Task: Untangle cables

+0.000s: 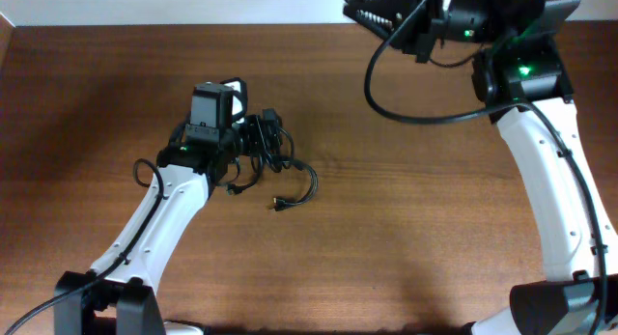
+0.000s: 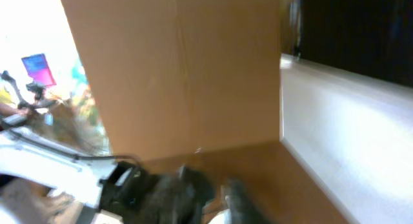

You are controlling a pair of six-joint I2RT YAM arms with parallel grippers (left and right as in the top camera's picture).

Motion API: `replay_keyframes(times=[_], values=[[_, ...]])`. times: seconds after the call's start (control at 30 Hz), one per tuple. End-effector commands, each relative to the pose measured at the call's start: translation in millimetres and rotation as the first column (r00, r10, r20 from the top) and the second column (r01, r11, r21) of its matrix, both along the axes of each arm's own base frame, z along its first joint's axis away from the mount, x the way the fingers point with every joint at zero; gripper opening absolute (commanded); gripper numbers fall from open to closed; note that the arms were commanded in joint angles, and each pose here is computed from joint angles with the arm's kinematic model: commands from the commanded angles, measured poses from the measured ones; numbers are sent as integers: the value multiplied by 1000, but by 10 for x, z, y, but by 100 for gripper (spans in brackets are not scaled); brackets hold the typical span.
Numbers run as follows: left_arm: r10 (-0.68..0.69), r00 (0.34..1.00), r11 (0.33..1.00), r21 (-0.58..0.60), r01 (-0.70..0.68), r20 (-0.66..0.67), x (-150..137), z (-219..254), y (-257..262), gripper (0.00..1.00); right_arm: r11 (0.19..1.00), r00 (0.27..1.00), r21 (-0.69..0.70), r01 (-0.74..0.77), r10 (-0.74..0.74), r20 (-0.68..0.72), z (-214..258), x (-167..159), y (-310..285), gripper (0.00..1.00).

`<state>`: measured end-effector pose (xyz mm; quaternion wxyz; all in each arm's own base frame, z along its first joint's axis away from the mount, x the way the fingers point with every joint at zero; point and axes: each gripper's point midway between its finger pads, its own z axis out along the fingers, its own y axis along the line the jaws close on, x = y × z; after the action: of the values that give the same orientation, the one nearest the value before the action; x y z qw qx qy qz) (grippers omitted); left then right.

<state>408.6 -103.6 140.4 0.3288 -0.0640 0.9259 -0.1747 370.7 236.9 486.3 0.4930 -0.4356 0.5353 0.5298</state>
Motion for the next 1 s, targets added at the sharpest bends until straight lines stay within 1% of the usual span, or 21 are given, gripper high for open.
replay_keyframes(times=[0.0,0.07,0.17,0.2,0.27,0.33,0.4,0.47,0.6,0.63,0.7,0.73,0.77,0.87,0.9,0.93,0.97], values=[[-135,990,983,-122,140,49,-47,205,-289,99,991,992,-41,-125,125,9,-139,-188,-63,35],[-180,976,966,-167,198,120,-81,460,-393,99,991,992,-58,-119,116,-41,-391,-92,-93,36],[-178,951,962,-158,222,251,-161,981,-377,99,990,991,-103,-102,92,-98,-870,40,-78,36],[-169,939,964,-149,221,299,-196,1184,-350,99,988,990,-119,-99,86,-108,-1010,70,-73,37],[-138,926,965,-162,206,352,-300,1481,-278,99,984,990,-135,-112,99,-103,-1200,74,-59,37],[-108,901,969,-159,190,421,-386,1761,-155,98,972,991,-219,-88,63,-118,-1484,84,13,37],[-91,889,972,-156,179,449,-414,1883,-94,98,960,993,-270,-81,56,-102,-1608,52,53,37],[-75,874,974,-153,167,480,-412,2038,-35,98,951,994,-292,-96,77,-77,-1652,-9,146,37],[-118,855,958,-169,232,505,-467,2188,-133,98,911,997,-408,-58,29,-76,-1881,3,266,36],[-118,854,958,-169,232,506,-468,2192,-132,98,906,996,-419,-64,35,-77,-1918,-18,309,36],[-117,854,958,-168,232,507,-469,2196,-132,98,886,996,-455,-94,86,-37,-2045,-133,442,36],[-117,853,958,-168,232,509,-469,2203,-131,96,879,994,-466,-104,106,-22,-2097,-174,486,36],[-114,851,959,-166,229,513,-470,2222,-124,89,873,991,-472,-121,133,-7,-2152,-227,531,36],[-112,838,959,-163,232,534,-472,2337,-121,91,858,989,-495,-139,146,-24,-2265,-276,604,36],[-111,830,958,-162,235,547,-476,2407,-122,91,854,988,-498,-149,153,-33,-2302,-290,633,31],[-112,823,958,-161,238,556,-482,2462,-125,91,852,986,-500,-159,160,-40,-2336,-299,663,19],[-111,819,958,-160,240,563,-485,2498,-125,91,849,985,-501,-169,169,-45,-2370,-312,701,4]])
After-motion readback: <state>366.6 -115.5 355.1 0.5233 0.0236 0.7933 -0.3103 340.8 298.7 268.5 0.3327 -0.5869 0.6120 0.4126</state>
